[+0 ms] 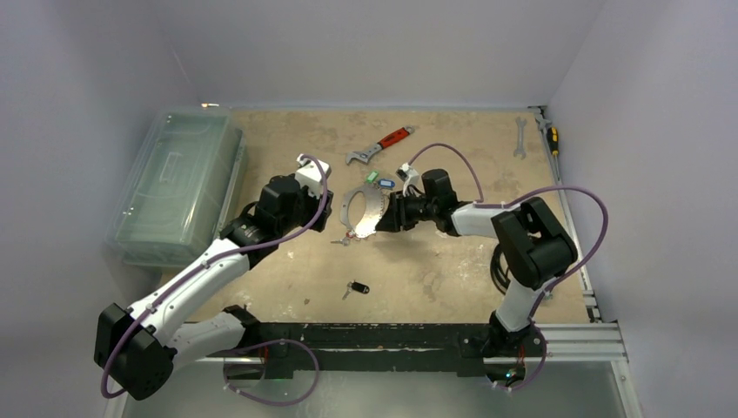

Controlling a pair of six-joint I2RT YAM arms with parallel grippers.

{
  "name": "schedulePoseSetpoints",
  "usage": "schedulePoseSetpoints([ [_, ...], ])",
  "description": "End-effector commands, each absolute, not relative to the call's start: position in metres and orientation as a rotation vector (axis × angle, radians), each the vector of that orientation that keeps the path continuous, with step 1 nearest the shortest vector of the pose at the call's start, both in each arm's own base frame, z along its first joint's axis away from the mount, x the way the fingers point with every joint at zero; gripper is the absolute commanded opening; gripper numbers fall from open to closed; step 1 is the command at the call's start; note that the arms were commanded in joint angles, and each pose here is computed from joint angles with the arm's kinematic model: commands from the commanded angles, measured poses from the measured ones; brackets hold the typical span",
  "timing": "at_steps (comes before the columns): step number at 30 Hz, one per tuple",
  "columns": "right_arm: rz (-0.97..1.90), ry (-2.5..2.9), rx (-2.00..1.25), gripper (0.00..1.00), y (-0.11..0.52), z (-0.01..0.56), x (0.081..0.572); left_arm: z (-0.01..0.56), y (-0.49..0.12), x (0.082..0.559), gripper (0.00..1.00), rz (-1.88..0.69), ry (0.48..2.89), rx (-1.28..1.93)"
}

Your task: Put the keys on the keyring

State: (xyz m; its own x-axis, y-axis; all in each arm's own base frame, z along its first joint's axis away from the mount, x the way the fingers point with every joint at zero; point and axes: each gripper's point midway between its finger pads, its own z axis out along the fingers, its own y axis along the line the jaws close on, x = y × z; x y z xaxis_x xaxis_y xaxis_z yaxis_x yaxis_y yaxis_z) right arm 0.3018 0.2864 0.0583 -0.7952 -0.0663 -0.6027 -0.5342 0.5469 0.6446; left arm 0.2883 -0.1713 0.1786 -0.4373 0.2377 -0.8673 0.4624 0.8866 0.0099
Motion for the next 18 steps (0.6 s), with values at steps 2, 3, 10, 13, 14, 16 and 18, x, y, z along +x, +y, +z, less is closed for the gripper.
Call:
schedulePoseSetpoints([
  [2, 1.223, 2.171, -0.565, 0.42, 0.302, 0.073, 0.315, 0.204, -0.179, 0.297, 0.55, -0.308, 1.974, 0.508],
  [3, 1.223, 2.174, -0.57, 0.41, 0.304, 0.071, 0.315, 0.204, -0.179, 0.297, 0.55, -0.309, 1.974, 0.51],
  [10, 1.225, 2.195, -0.592, 0.4, 0.31, 0.059, 0.315, 0.204, -0.18, 0.297, 0.55, -0.314, 1.974, 0.512],
  [13, 1.227, 2.204, -0.6, 0.39, 0.313, 0.055, 0.314, 0.203, -0.18, 0.297, 0.55, -0.317, 1.975, 0.515],
  [14, 1.228, 2.207, -0.601, 0.38, 0.313, 0.054, 0.314, 0.204, -0.18, 0.296, 0.55, -0.318, 1.973, 0.516],
  [16, 1.229, 2.212, -0.608, 0.38, 0.314, 0.052, 0.313, 0.203, -0.18, 0.297, 0.55, -0.316, 1.976, 0.516],
  [18, 1.23, 2.215, -0.617, 0.36, 0.316, 0.051, 0.312, 0.203, -0.18, 0.296, 0.54, -0.317, 1.977, 0.517],
])
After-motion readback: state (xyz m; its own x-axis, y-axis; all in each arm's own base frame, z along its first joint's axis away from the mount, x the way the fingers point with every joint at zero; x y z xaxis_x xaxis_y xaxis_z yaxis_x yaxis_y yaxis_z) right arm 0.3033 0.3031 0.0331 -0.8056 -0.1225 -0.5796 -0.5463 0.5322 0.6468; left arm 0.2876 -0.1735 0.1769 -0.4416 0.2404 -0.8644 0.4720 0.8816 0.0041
